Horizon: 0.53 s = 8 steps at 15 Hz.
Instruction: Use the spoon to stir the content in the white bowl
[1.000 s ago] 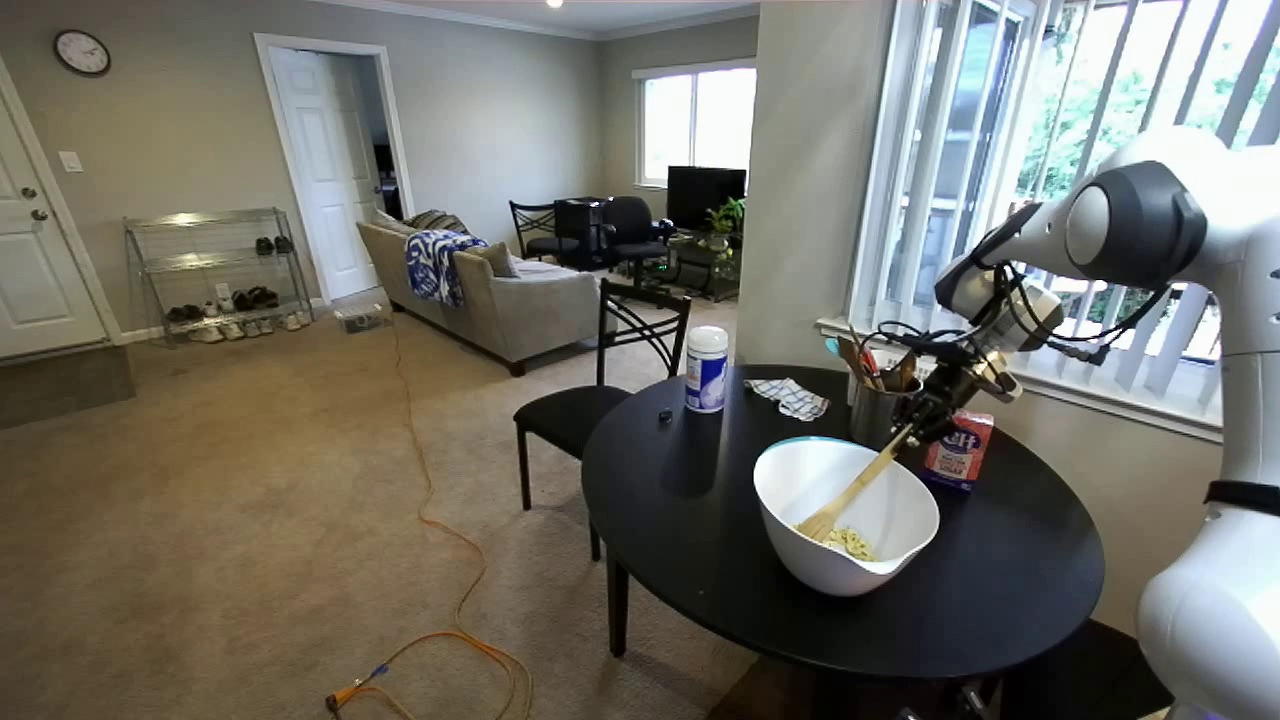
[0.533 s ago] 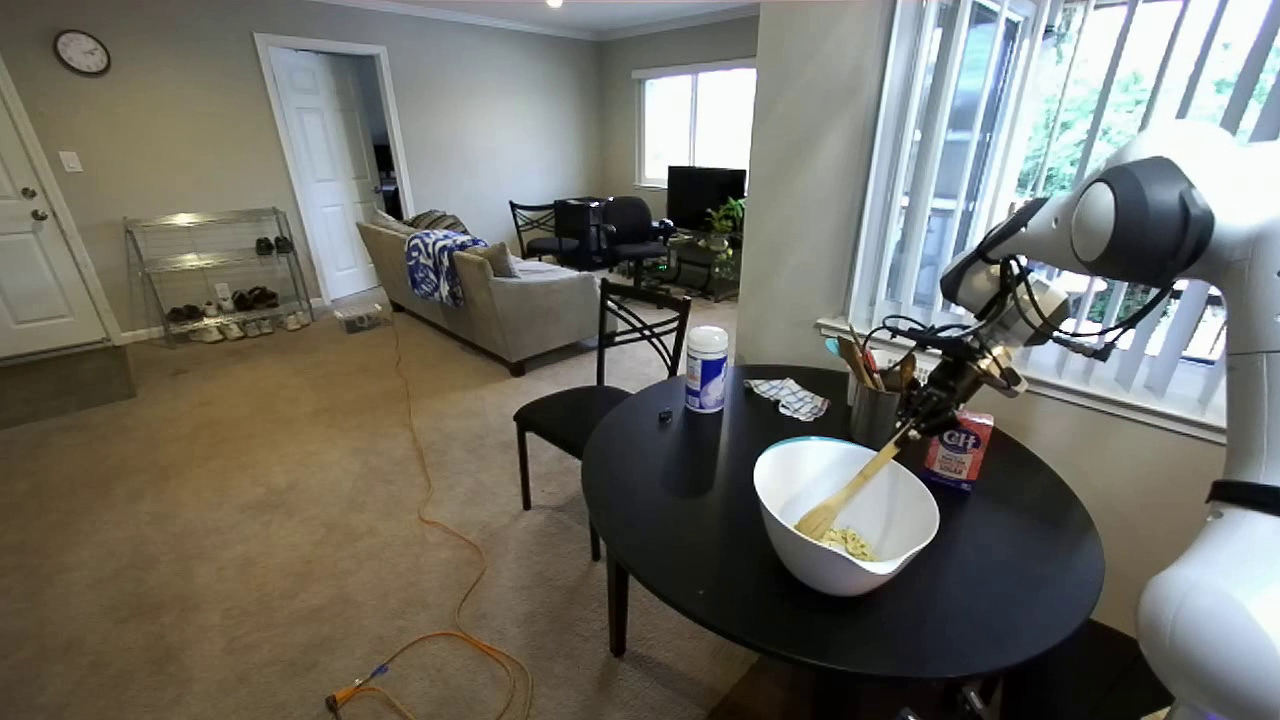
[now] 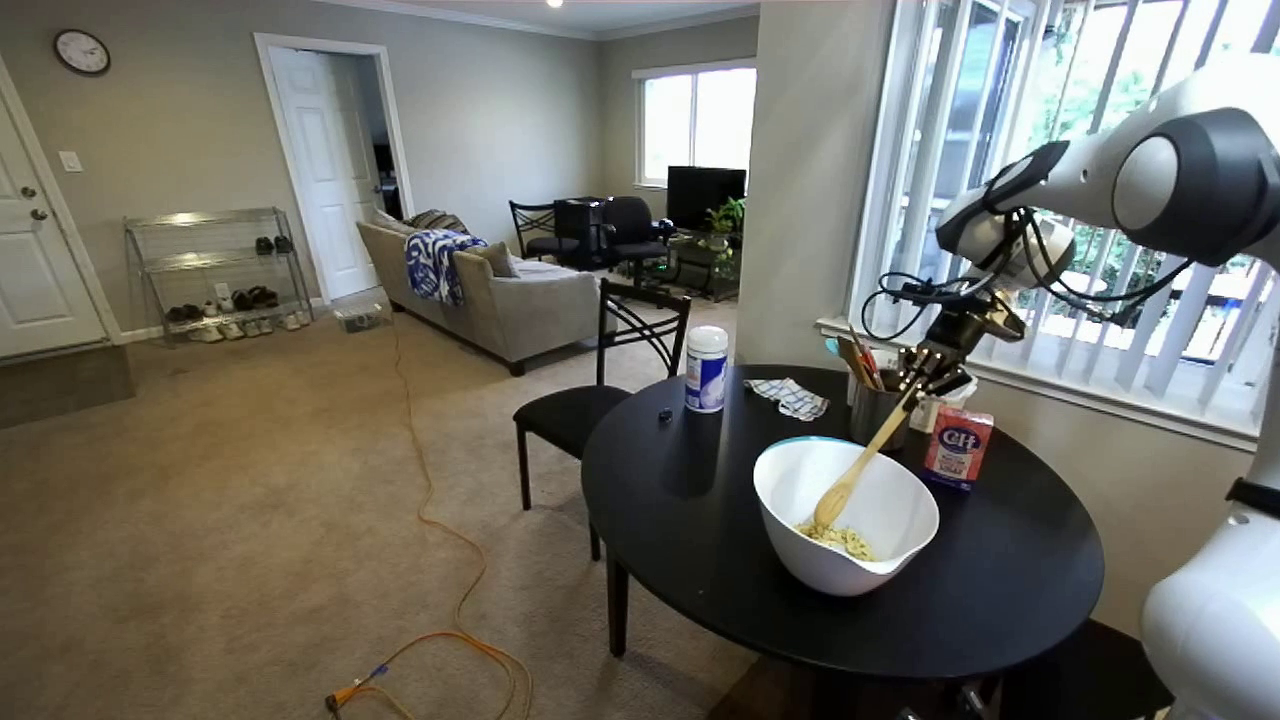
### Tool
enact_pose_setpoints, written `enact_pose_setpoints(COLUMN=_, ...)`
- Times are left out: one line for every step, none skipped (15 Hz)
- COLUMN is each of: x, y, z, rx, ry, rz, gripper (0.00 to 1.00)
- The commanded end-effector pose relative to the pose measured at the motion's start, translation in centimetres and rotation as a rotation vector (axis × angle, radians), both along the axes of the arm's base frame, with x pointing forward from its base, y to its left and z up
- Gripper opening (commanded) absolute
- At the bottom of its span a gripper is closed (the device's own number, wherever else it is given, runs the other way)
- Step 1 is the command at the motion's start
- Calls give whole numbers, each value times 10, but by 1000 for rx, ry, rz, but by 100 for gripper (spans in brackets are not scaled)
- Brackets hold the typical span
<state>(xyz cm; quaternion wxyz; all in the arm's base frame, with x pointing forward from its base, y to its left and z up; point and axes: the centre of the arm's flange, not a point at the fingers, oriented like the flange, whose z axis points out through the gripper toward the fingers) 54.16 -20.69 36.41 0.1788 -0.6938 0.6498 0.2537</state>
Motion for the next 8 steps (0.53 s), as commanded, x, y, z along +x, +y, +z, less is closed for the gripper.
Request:
enact_pose_setpoints(x=3, y=48, z=42, rx=-151, ry=-24, rz=93, gripper=3)
enact_pose_setpoints(x=6, y=62, z=50, rx=-199, ry=-40, rz=120, gripper=3)
enact_pose_setpoints(x=10, y=77, z=58, rx=-239, ry=-64, rz=152, gripper=3)
enact_pose_setpoints(x=14, y=91, z=63, rx=-277, ry=-90, rz=178, gripper=3)
enact_pose_setpoints(x=20, y=106, z=67, rx=-312, ry=-119, rz=204, gripper=3)
enact_pose_setpoints(x=24, y=119, z=69, rx=-347, ry=-150, rz=223, gripper=3)
enact_pose_setpoints(x=29, y=131, z=67, rx=-401, ry=-178, rz=233, gripper=3)
enact_pose_setpoints(x=34, y=141, z=65, rx=-452, ry=-206, rz=244, gripper=3)
